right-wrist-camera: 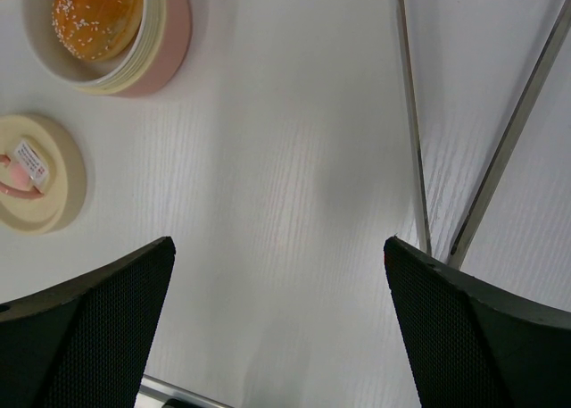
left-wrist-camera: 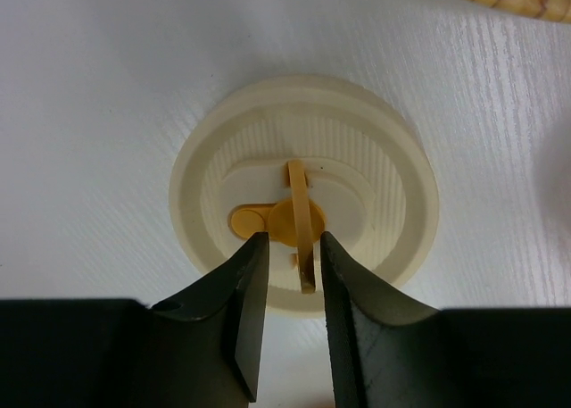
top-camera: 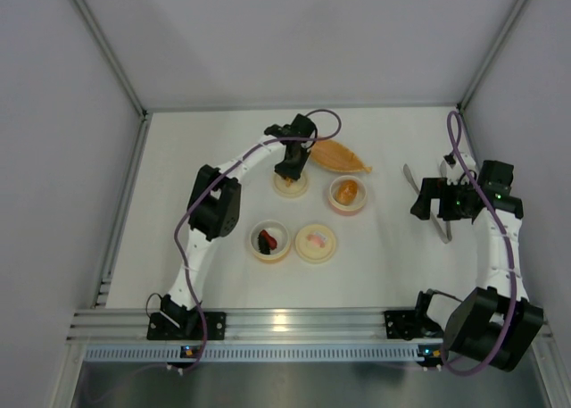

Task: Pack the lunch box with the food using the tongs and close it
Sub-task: Pick up the box lid from the center of the board, then close the box lid on the packing box.

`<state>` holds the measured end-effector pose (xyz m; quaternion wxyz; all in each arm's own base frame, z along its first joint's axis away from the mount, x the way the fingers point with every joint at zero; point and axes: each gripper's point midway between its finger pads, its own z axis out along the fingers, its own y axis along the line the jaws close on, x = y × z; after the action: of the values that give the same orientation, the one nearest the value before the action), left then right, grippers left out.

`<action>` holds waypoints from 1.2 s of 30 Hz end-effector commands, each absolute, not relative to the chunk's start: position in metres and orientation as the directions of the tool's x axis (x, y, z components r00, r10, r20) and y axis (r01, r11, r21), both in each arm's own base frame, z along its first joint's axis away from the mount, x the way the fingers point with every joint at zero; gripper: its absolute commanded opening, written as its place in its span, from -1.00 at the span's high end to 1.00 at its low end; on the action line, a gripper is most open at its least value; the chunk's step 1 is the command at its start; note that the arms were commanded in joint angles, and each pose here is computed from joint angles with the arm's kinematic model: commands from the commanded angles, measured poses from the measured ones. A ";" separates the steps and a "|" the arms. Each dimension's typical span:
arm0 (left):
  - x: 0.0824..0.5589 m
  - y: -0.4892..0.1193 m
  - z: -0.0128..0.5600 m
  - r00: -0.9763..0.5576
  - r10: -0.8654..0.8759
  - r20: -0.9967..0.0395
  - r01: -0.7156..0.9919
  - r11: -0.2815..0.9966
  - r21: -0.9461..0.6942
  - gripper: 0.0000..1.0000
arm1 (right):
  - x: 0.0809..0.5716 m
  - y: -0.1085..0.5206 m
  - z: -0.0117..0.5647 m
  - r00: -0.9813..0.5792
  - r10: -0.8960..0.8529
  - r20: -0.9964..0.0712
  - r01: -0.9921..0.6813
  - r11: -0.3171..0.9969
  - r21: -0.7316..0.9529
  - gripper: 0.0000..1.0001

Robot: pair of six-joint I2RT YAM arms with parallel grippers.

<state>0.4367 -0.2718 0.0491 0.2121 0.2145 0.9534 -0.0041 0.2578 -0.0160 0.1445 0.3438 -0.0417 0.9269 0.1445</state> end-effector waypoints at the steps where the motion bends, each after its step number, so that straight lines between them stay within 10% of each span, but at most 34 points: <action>1: 0.443 -0.273 0.053 -0.814 0.409 -0.414 0.416 0.906 0.077 0.31 | 0.268 -0.012 0.154 -0.724 -0.015 -0.690 -0.228 0.949 0.219 -0.99; 11: 0.442 -0.268 0.064 -0.816 0.401 -0.417 0.404 0.911 0.086 1.00 | 0.268 -0.012 0.158 -0.721 -0.008 -0.693 -0.222 0.950 0.221 -0.99; 26: 0.332 -0.163 0.207 -0.803 0.320 -0.503 0.319 0.943 0.091 1.00 | 0.256 -0.007 0.180 -0.692 -0.007 -0.722 -0.224 0.953 0.205 -0.99; 36: 0.273 -0.142 0.194 -0.879 0.202 -0.433 0.218 0.976 0.013 1.00 | 0.257 -0.010 0.177 -0.701 0.003 -0.714 -0.205 0.957 0.205 -0.99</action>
<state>0.2961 -0.1473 0.2151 0.2711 0.1248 0.9542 -0.0210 0.2521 -0.0134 0.1612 0.3665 -0.0443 0.9193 0.1360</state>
